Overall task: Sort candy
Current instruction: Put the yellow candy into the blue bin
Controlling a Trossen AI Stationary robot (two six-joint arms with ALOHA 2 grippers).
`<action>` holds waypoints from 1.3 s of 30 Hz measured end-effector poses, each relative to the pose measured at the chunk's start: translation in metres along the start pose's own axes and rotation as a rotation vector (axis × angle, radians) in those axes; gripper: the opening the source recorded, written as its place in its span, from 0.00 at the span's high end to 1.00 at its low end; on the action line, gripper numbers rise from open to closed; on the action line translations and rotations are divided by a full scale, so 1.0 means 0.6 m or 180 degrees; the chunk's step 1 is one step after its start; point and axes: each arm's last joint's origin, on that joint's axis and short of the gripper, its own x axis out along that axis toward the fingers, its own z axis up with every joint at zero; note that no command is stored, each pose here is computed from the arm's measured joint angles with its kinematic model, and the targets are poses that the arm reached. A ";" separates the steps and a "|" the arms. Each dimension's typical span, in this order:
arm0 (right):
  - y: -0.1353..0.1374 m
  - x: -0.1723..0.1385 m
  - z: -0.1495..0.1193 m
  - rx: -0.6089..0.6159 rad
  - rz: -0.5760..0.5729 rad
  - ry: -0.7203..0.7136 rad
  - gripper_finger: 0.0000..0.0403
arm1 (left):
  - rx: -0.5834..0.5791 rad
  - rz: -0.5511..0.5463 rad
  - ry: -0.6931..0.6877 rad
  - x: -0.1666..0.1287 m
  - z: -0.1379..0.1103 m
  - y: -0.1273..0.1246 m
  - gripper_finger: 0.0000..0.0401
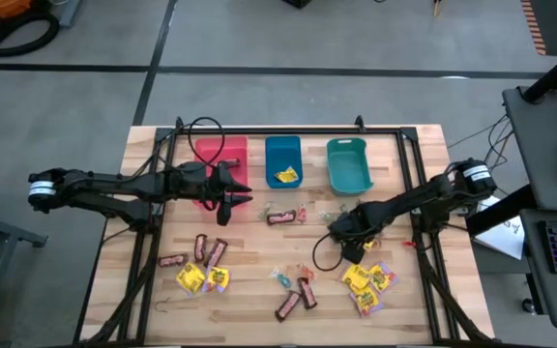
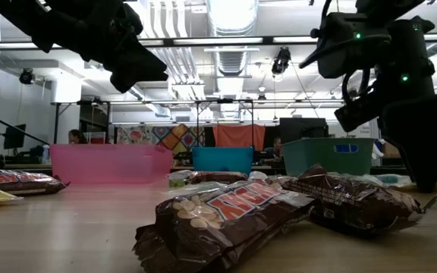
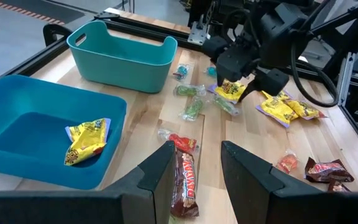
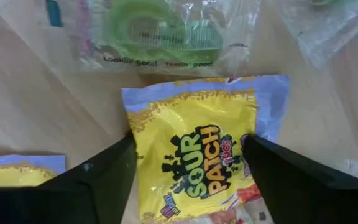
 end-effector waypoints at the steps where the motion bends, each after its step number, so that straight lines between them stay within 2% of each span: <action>1: 0.000 0.001 0.001 0.0001 0.0010 0.0004 0.34 | 0.0000 0.0000 0.0001 0.000 0.000 0.000 0.72; 14: -0.004 -0.028 -0.003 0.0057 0.0217 -0.0233 0.94 | -0.0011 0.0001 0.0003 0.000 0.000 0.000 0.72; 19: -0.006 -0.044 -0.010 0.0034 0.0406 -0.0232 0.96 | -0.0011 0.0001 0.0004 0.000 0.000 0.000 0.72; 25: -0.016 -0.088 -0.022 0.0017 0.0604 -0.0583 0.96 | -0.0012 0.0002 0.0005 0.000 0.000 0.000 0.72; 32: -0.026 -0.150 -0.002 -0.0100 0.0851 -0.1656 0.96 | -0.0012 0.0002 0.0005 0.000 0.000 0.000 0.72; 35: -0.032 -0.166 0.024 -0.0330 0.0908 -0.2147 0.96 | 0.0022 -0.0005 -0.0042 0.000 0.002 0.000 0.72; 39: -0.050 -0.177 0.077 -0.0567 0.0847 -0.2764 0.96 | 0.0243 -0.0022 -0.0184 0.000 0.009 -0.002 0.72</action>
